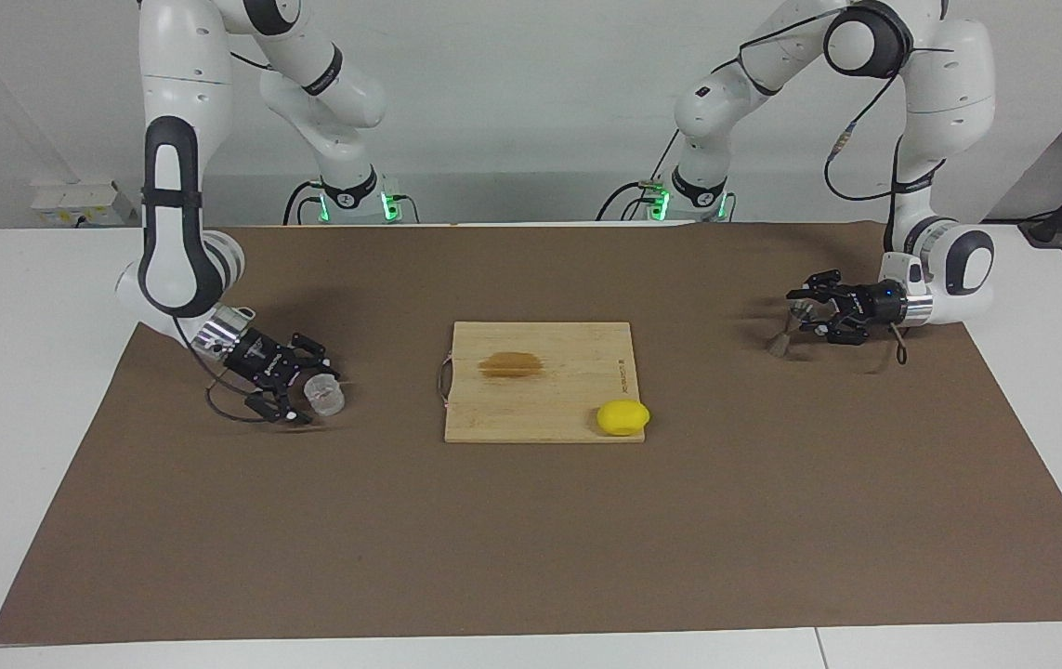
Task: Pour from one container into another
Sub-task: 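Close the left gripper on the metal cup and the right gripper on the glass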
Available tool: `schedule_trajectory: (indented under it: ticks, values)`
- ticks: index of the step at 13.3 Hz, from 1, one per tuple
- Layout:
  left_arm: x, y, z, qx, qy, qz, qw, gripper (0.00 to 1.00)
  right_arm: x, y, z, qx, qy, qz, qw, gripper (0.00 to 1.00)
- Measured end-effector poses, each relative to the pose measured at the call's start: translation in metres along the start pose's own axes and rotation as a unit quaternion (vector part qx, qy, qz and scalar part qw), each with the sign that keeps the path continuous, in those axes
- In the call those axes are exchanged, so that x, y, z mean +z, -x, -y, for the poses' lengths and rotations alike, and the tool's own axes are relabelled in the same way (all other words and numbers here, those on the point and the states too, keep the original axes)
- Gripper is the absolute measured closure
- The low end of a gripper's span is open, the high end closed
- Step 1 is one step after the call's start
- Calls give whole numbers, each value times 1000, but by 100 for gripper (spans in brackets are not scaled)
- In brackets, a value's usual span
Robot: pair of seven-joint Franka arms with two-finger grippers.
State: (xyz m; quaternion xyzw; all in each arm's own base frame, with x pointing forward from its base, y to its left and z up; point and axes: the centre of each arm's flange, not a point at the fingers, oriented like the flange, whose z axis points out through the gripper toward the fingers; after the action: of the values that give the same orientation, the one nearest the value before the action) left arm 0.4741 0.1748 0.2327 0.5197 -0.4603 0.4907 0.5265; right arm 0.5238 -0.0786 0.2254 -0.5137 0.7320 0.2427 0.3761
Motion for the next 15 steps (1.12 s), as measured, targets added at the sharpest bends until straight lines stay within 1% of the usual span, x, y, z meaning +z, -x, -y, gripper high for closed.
schedule_trajectory:
  ticks: [1, 2, 3, 4, 5, 7, 8, 10, 11, 12, 13, 14, 15]
  values:
    - [-2, -2, 1, 2, -1, 2, 1000, 35, 1, 1, 0, -1, 0, -1, 1000, 6]
    - [-5, -4, 2, 5, -3, 4, 1000, 35, 2, 2, 0, -2, 0, -3, 1000, 6]
    - [-7, -5, 3, 7, -5, 5, 1000, 35, 3, 2, 0, -3, -1, -4, 1000, 8]
    - [-10, -6, 3, 8, -7, 5, 1000, 36, 2, 2, 0, -3, -1, -5, 1000, 8]
    - [-12, -7, 2, 9, -9, 6, 1000, 39, 2, 2, 0, -3, -1, -5, 1000, 8]
    - [-12, -7, 2, 9, -9, 7, 1000, 41, 2, 2, 0, -3, -1, -5, 1000, 13]
    - [-13, -7, 3, 10, -10, 7, 1000, 41, 2, 2, 0, -3, -1, -5, 1000, 13]
    - [-13, -7, 3, 10, -10, 7, 1000, 41, 2, 2, 0, -3, -1, -5, 1000, 19]
    - [-13, -8, 3, 10, -10, 8, 1000, 42, 2, 2, 0, -3, -1, -5, 1000, 24]
    - [-13, -8, 3, 10, -10, 8, 1000, 44, 2, 2, 0, -3, -1, -5, 1000, 24]
    - [-12, -8, 3, 10, -9, 8, 1000, 45, 2, 2, 0, -4, -1, -5, 1000, 32]
    - [-12, -8, 4, 10, -9, 8, 1000, 49, 2, 2, 0, -4, -1, -5, 1000, 38]
    - [-12, -8, 4, 10, -9, 8, 1000, 49, 2, 2, 0, -4, -1, -5, 1000, 38]
